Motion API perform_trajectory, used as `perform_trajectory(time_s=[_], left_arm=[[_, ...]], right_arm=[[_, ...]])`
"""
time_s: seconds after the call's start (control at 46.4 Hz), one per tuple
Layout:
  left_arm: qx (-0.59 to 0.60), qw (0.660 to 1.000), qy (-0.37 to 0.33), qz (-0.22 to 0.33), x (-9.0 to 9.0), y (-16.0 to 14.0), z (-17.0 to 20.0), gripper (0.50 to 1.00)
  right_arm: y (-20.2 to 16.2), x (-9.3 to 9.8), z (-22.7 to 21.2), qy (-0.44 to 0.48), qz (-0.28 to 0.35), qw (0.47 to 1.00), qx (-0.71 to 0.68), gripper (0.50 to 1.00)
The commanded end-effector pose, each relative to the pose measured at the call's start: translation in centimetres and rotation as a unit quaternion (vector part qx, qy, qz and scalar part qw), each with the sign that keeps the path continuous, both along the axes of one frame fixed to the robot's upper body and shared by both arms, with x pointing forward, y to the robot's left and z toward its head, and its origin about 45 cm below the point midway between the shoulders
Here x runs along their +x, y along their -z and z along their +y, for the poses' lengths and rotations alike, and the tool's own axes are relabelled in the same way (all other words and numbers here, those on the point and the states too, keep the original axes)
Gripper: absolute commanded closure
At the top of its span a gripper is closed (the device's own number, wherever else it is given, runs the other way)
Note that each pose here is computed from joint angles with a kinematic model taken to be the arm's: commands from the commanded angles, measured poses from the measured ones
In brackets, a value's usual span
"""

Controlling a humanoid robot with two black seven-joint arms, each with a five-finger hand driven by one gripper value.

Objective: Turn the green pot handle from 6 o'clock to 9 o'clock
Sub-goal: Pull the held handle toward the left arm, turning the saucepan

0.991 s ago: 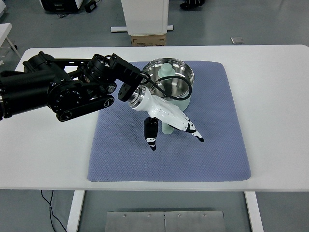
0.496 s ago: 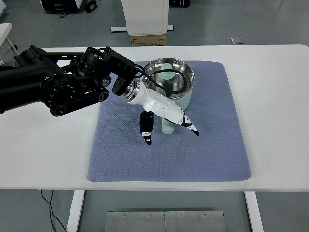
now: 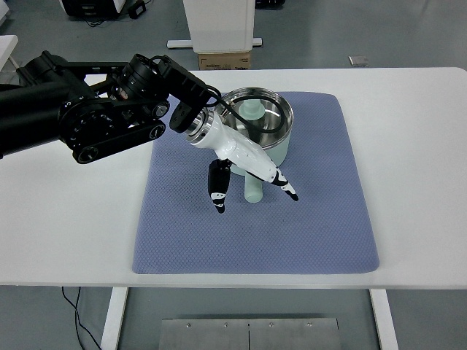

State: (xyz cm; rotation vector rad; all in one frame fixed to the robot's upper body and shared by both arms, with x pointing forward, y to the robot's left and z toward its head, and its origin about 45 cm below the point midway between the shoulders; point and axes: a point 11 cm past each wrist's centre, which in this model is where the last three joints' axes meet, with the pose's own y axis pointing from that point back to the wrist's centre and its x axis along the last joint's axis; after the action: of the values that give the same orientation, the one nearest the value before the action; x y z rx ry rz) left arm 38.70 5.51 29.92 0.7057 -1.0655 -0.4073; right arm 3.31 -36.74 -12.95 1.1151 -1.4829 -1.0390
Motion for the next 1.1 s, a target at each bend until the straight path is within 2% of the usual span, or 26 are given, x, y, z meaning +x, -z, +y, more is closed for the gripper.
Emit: perform_trajectory(time_s=[0.0,0.474,1.077], left_arm=[[0.007,1.000,0.000,0.001,0.03,-0.28,0.01,0.500],[0.043,0.999,0.005,0.002,-0.08,-0.19,0.24,0.500],[0.075,0.996,0.025,-0.034,0.16,-0.02,0.28,0.500]], right_arm=[[0.00,0.00,0.01,0.000,0.000,1.000,0.001,0.500],[0.00,0.00,0.00,0.000,0.000,1.000,0.000,0.500],[0.00,0.02,0.00,0.000,-0.001,1.000,0.000,0.500]])
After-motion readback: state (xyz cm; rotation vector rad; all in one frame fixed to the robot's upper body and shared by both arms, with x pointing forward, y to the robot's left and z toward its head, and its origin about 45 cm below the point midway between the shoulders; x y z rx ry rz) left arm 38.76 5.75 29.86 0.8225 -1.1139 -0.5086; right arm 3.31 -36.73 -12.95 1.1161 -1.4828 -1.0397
